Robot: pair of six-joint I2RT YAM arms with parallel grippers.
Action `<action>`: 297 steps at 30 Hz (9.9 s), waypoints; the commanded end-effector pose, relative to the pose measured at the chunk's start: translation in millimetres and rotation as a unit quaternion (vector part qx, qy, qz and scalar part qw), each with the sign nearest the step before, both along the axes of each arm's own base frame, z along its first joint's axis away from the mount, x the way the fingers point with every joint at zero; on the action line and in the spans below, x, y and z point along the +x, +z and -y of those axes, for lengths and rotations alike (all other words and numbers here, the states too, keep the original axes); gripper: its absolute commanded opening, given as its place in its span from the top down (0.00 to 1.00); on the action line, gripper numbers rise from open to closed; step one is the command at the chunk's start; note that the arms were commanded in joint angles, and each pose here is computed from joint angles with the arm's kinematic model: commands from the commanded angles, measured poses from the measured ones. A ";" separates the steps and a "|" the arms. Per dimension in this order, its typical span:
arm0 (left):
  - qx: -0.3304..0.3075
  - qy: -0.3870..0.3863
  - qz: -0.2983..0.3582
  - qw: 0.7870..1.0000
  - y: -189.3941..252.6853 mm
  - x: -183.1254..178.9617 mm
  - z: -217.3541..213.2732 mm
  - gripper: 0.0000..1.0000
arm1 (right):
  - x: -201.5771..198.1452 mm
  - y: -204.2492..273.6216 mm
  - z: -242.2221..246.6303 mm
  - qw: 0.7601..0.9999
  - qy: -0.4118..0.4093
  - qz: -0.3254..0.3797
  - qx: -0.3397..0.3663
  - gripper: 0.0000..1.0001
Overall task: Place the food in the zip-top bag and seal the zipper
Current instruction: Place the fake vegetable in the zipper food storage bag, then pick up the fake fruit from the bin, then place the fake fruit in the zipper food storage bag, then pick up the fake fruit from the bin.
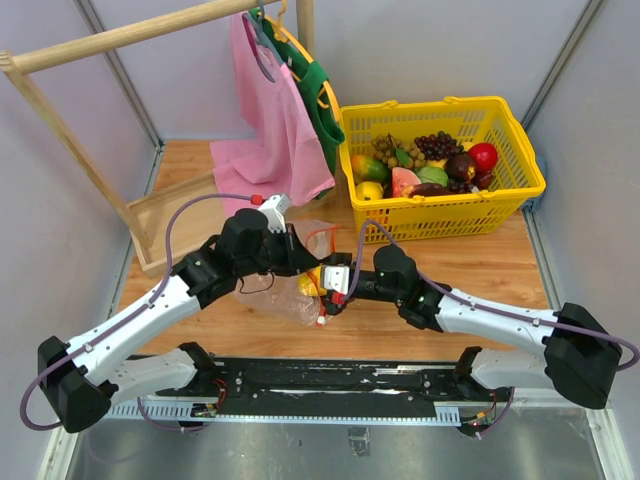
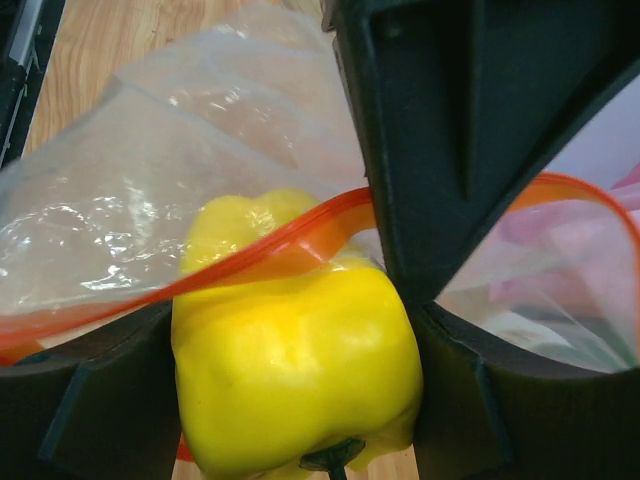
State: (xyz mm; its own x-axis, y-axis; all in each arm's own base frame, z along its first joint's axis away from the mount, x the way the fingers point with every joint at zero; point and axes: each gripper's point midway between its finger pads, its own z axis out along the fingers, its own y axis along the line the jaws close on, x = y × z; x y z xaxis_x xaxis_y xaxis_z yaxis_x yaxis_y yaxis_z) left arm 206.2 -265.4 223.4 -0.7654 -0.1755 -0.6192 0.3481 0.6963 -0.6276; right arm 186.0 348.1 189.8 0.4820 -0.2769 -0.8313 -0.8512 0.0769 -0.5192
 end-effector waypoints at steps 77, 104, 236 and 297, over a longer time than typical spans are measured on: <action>0.116 0.080 0.059 0.988 3.2 41.3 -24.8 1.00 | 270.4 69.6 349.3 0.656 -0.700 -0.281 0.034 0.20; 0.118 0.065 0.058 0.989 2.5 40.7 -20.5 1.00 | 354.3 -53.6 365.9 0.618 -0.630 -0.447 0.145 0.18; 0.041 0.059 0.073 0.995 34.3 18.3 -24.6 1.00 | 88.0 53.7 40.1 0.897 -0.351 -0.268 -0.031 0.53; 0.093 0.112 0.056 0.988 26.5 42.8 -29.7 1.00 | 288.9 94.2 378.0 0.600 -0.770 -0.182 0.119 0.25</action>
